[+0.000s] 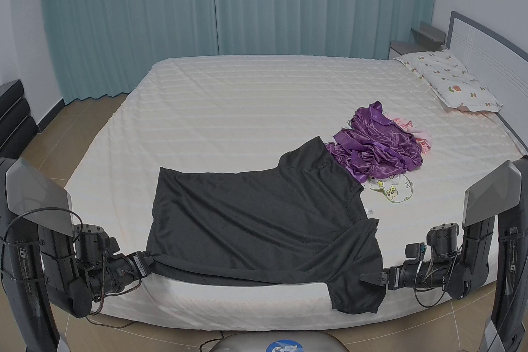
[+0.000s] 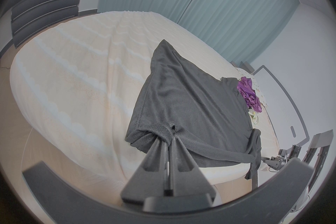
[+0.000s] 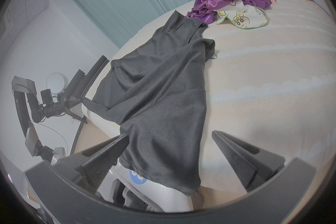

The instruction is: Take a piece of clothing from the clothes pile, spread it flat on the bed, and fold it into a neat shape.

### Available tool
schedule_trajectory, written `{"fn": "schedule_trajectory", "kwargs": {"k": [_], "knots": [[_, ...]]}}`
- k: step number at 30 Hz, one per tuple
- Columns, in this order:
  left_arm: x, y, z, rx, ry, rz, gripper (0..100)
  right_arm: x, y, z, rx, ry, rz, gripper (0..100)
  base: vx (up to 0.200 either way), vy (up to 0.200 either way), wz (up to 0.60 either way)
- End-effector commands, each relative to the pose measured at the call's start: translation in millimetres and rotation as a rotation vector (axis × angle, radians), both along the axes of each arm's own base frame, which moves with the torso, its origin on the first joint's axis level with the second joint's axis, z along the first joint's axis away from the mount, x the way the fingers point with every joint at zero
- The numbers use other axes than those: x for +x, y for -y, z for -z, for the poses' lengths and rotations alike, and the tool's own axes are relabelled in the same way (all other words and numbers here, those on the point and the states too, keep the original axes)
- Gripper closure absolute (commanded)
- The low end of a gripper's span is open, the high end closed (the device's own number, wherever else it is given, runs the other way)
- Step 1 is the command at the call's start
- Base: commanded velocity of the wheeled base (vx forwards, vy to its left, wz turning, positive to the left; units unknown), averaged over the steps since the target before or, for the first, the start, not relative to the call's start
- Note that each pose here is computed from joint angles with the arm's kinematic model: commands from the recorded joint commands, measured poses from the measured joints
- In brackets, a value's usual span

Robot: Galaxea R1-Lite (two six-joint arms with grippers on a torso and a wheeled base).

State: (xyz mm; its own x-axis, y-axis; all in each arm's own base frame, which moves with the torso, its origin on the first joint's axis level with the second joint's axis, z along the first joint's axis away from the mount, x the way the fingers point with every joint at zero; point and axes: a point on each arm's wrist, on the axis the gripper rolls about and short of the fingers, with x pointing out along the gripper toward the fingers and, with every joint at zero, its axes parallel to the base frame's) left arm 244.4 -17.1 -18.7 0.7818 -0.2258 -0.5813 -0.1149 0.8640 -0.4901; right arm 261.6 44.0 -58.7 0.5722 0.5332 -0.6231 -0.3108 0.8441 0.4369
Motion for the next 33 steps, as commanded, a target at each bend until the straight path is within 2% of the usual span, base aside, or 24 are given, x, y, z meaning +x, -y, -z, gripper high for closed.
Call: {"fn": "schedule_trajectory", "kwargs": {"k": [1,3,4,17,22,26,29,33], "knots": [[-0.3,0.2,-0.4,0.000,0.001,0.001,100,-1.5,-2.5,3.9,-0.002,-0.016,-0.011,0,0.000,0.000,0.00],[-0.3,0.2,-0.4,0.000,0.001,0.001,100,-1.2,-3.0,5.4,-0.002,-0.019,-0.012,0,0.000,0.000,0.00],[-0.3,0.2,-0.4,0.000,0.001,0.001,100,-1.2,-3.0,5.4,-0.002,-0.019,-0.012,100,0.000,0.000,0.00],[-2.5,0.1,-0.7,0.001,-0.005,0.002,100,-7.5,6.5,-0.4,0.005,-0.001,0.016,100,0.000,0.000,0.00],[-5.7,-0.5,-3.7,0.015,0.000,0.005,100,-23.9,10.7,-5.2,0.040,0.003,-0.002,100,0.000,0.000,0.00],[-13.0,-1.4,-5.8,0.063,-0.003,0.032,100,-45.9,23.0,-12.9,0.097,-0.028,-0.037,100,0.000,0.000,0.00],[-18.6,-2.3,-5.0,0.118,-0.014,0.041,100,-53.1,29.5,-13.0,0.100,-0.027,-0.070,100,0.000,0.000,0.00],[-23.3,-2.7,-2.6,0.167,-0.033,0.052,100,-52.9,35.1,-13.0,0.093,-0.013,-0.060,100,0.000,0.000,0.00]]}}
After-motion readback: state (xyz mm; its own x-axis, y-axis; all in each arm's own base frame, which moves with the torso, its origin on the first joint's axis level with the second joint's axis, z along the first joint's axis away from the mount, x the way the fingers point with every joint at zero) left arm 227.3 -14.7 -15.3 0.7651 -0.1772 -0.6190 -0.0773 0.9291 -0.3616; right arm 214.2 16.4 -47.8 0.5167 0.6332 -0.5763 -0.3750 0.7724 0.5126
